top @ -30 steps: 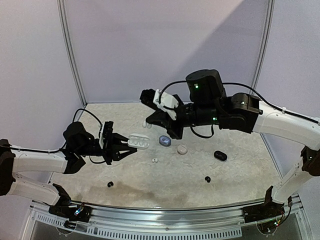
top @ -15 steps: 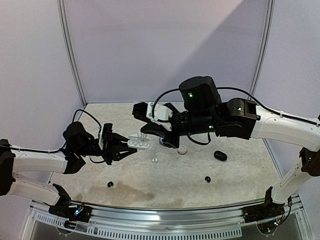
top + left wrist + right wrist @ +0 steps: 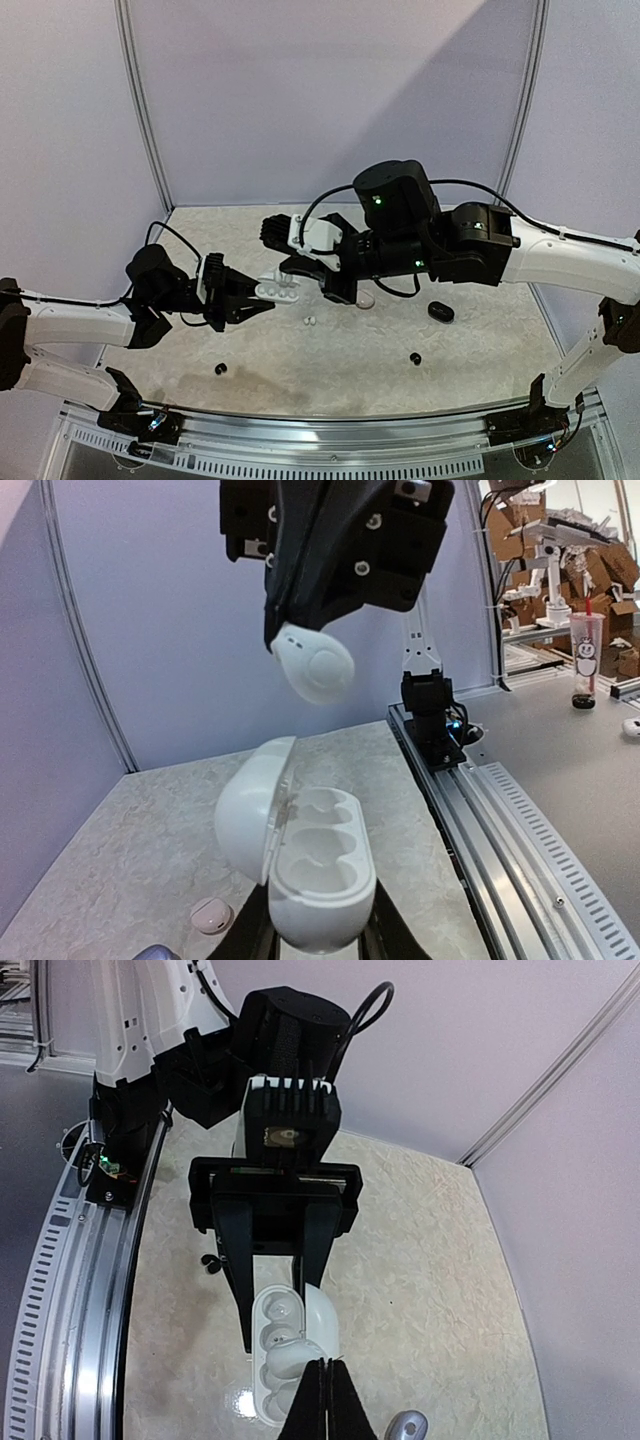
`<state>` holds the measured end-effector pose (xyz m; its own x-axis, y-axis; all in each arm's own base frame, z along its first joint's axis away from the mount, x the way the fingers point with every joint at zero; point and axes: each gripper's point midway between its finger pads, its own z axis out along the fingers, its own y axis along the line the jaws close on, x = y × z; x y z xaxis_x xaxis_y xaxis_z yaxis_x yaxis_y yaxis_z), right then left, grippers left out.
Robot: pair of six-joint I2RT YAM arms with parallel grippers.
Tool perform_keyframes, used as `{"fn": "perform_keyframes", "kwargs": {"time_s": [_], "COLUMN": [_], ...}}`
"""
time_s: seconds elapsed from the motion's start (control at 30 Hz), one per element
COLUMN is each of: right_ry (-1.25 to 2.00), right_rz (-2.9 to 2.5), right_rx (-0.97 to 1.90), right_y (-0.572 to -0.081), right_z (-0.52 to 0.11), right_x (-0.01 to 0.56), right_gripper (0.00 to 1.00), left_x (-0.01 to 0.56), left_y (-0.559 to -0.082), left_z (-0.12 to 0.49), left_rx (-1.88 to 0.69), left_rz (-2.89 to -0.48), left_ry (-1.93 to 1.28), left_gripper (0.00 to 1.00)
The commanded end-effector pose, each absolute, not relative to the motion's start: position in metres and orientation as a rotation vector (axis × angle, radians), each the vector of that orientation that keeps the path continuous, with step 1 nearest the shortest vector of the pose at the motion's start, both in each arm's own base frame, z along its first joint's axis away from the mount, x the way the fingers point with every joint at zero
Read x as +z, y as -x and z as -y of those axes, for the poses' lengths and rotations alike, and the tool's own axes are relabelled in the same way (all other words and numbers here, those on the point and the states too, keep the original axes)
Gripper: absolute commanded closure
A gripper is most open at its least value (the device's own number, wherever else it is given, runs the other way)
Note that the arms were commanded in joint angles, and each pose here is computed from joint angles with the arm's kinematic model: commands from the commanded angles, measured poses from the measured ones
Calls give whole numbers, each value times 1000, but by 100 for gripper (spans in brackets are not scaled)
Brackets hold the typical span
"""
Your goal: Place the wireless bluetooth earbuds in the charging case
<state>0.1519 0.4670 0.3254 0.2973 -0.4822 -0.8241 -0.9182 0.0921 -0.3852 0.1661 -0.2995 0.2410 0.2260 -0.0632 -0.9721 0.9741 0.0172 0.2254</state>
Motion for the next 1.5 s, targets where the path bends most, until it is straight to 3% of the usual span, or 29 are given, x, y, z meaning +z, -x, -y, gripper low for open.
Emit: {"fn": "perform_keyframes", "kwargs": {"time_s": [0.0, 1.07, 1.47], "right_ry": [1545, 1606, 1489], "right_rz": [-1332, -1426, -1420], "right_rx": [518, 275, 211], "right_y": [-147, -173, -189], "right_z": [-463, -463, -459], "right_x": [325, 269, 291], "right_gripper": [100, 100, 100], "left_x": [247, 260, 260], "left_y": [-158, -172, -171], "left_z": [302, 301, 303], "left_rx": [-1068, -1143, -1149], "left_rz": [-949, -1064, -1055], "left_ry": [-1269, -1129, -1147], "left_gripper": [100, 100, 100]}}
